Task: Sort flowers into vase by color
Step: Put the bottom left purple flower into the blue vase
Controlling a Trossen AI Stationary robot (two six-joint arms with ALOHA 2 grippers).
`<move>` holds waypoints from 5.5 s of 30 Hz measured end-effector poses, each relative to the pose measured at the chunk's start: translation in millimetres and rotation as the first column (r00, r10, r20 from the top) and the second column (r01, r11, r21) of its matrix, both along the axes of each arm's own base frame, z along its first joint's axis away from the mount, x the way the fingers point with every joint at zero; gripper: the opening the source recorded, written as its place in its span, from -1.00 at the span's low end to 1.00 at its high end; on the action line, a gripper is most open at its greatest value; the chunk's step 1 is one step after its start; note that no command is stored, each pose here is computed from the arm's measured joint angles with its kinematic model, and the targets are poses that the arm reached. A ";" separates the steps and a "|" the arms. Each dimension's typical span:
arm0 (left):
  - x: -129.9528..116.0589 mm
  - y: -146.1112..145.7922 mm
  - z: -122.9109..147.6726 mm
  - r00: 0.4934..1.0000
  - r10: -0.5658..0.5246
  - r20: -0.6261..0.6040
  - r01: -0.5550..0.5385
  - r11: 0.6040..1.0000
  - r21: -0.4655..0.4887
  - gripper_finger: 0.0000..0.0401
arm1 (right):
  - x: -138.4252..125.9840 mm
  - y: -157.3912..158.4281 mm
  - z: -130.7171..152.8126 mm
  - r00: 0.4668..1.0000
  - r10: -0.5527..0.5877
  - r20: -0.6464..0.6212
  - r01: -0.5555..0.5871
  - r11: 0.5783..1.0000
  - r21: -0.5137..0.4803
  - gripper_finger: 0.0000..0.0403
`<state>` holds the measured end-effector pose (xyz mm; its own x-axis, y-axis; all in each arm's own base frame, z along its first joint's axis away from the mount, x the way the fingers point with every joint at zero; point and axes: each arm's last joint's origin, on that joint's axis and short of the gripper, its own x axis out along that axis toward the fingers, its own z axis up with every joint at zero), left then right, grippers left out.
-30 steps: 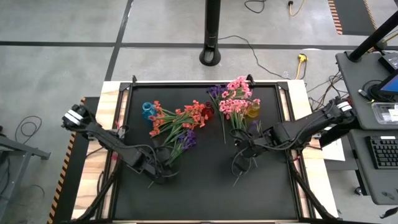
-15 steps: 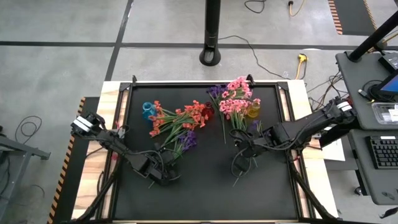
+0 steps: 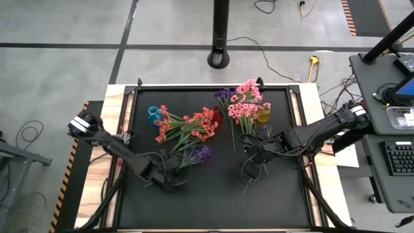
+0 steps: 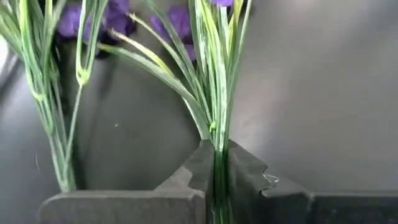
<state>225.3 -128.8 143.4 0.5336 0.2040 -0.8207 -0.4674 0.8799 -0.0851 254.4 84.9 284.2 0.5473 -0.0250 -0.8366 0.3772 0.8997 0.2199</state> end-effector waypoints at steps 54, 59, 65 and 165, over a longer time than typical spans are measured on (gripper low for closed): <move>-117.7 161.4 98.3 0.471 -0.355 0.807 -0.618 0.520 0.589 -0.98 | 24.1 3.2 11.9 0.959 0.147 0.244 -0.096 0.973 -0.209 0.62; -121.5 178.1 92.5 0.429 -0.217 0.877 -0.698 0.536 0.475 -0.98 | 26.6 3.4 10.5 0.958 0.144 0.248 -0.086 0.969 -0.230 0.62; -123.0 187.2 94.2 0.439 -0.214 0.873 -0.715 0.506 0.483 -0.98 | 29.7 4.0 5.5 0.962 0.143 0.232 -0.087 0.967 -0.238 0.62; -113.1 187.4 54.9 0.452 0.010 0.892 -0.635 0.706 0.314 0.41 | 32.6 5.9 2.6 0.963 0.140 0.232 -0.088 0.971 -0.222 0.62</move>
